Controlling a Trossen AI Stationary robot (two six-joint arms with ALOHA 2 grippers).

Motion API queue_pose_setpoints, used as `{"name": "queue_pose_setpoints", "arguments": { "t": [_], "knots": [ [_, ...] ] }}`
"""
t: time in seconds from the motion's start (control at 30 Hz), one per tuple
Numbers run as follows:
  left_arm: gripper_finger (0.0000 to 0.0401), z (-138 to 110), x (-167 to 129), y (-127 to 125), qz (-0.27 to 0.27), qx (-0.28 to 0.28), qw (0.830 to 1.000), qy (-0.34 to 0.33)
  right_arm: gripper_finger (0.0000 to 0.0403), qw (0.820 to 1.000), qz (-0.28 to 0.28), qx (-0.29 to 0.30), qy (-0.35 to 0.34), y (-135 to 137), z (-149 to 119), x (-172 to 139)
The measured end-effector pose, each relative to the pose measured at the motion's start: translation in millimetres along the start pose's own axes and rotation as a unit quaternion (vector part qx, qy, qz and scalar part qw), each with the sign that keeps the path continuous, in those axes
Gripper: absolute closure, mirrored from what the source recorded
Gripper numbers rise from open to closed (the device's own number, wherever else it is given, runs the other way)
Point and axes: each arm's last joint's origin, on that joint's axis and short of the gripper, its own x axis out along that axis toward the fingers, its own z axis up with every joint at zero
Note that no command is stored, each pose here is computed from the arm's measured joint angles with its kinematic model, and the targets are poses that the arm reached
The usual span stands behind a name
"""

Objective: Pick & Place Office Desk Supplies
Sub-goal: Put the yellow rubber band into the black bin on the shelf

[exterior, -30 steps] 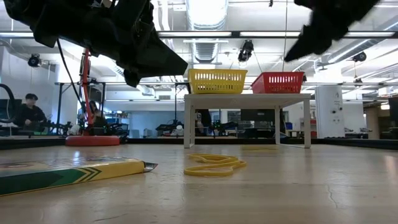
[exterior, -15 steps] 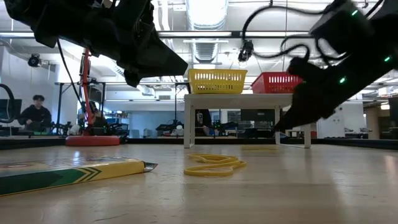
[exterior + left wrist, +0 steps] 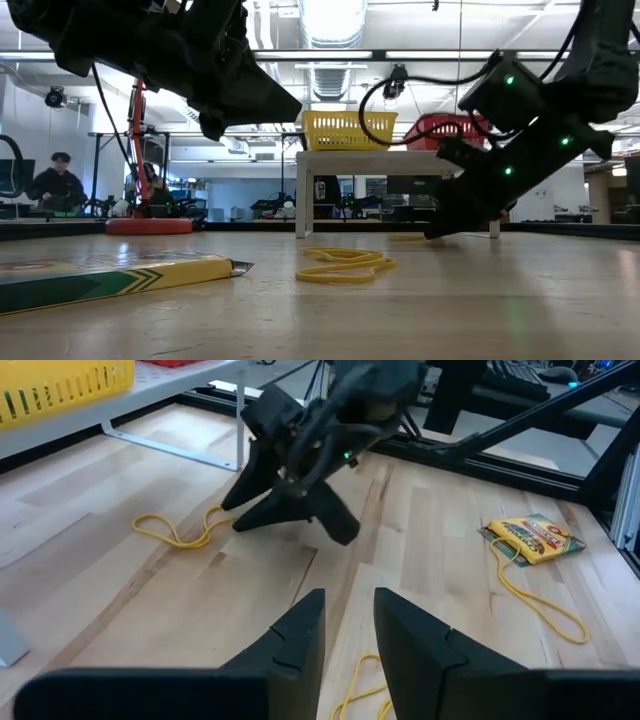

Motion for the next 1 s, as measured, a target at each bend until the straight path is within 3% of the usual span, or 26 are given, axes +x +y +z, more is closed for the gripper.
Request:
{"name": "queue_pose_setpoints", "arguments": {
  "t": [0.27, 0.53, 0.63, 0.83, 1.0],
  "knots": [
    [0.0307, -0.1, 0.0, 0.0, 0.0, 0.0, 1.0, 0.0, 0.0291, 1.0, 0.018, 0.017, 0.019, -7.5, 1.6, 13.7],
    [0.0307, -0.1, 0.0, 0.0, 0.0, 0.0, 1.0, 0.0, 0.0379, 0.997, 0.071, -0.011, 0.037, -4.4, 2.1, 11.6],
    [0.0307, -0.1, 0.0, 0.0, 0.0, 0.0, 1.0, 0.0, 0.039, 0.995, 0.087, -0.018, 0.034, 0.1, 2.8, 5.9],
    [0.0308, -0.1, 0.0, 0.0, 0.0, -0.004, 1.0, 0.0, 0.0394, 0.979, 0.196, -0.04, 0.04, 19.2, 3.7, -20.4],
    [0.0308, -0.1, 0.0, -0.1, 0.0, -0.004, 1.0, 0.0, 0.0394, 0.955, 0.289, -0.061, 0.016, 42.1, 7.0, -56.4]
  ]
}}
